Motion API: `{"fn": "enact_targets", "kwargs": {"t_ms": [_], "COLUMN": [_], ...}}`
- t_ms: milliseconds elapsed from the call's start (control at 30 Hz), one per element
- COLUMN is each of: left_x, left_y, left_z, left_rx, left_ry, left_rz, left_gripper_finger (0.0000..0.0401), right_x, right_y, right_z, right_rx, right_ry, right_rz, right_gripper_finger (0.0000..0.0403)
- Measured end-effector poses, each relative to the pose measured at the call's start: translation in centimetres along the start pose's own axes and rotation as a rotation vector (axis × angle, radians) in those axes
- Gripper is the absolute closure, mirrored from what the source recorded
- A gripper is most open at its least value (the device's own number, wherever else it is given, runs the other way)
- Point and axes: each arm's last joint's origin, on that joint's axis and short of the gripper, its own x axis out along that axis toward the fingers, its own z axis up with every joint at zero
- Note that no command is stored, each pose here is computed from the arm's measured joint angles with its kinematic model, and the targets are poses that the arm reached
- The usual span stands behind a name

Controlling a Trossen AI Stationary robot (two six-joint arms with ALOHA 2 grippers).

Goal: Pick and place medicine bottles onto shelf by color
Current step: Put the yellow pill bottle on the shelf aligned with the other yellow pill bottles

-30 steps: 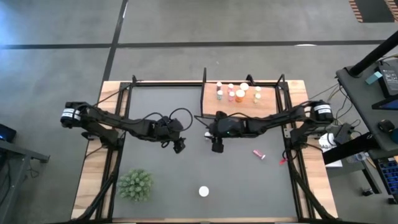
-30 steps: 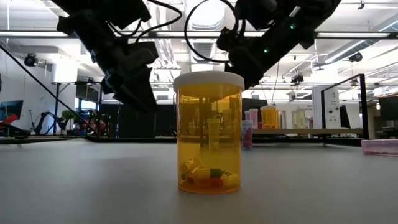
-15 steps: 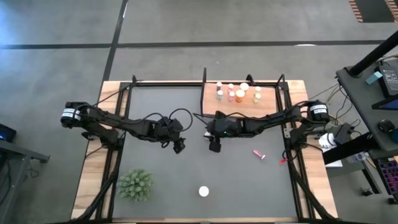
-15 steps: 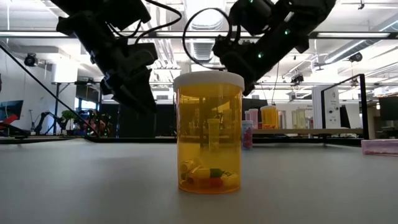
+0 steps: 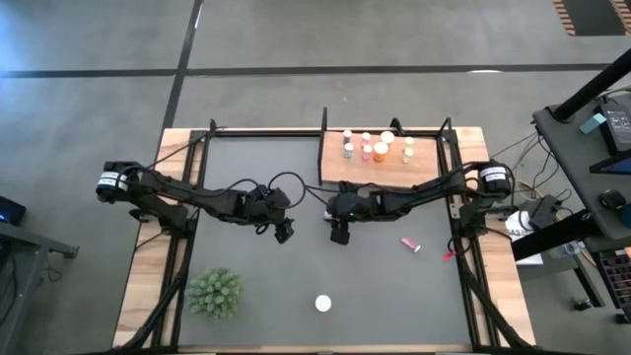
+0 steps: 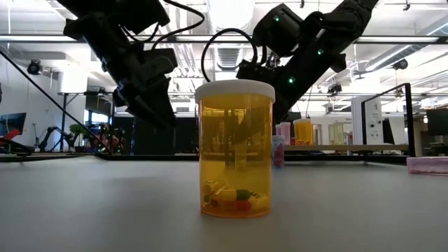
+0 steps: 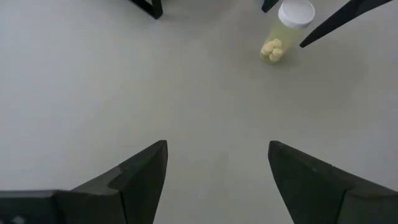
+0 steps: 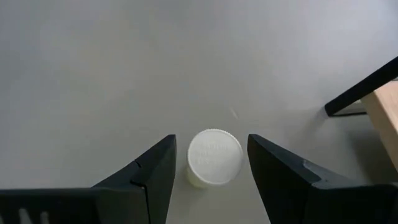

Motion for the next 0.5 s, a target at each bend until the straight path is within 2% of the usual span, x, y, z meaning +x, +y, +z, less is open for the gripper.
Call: {"fn": "enact_targets", "kwargs": {"t_ms": [167, 500], "left_x": [0.0, 0.0], "left_y": [0.0, 0.0], "left_z": [0.0, 0.0], "left_rx": [0.001, 0.001], "left_ry": [0.0, 0.0], "left_rz": [0.0, 0.0], "left_gripper_finger": [0.0138, 0.0138], "right_x": [-0.08, -0.12], "right_y": [-0.01, -0.02], "right_z": [0.02, 0.04], "right_rx": [-0.001, -0.001], "right_ry": [0.002, 0.001], "right_rz": [0.0, 0.0], "right_gripper_finger": [0.0223, 0.0293]}}
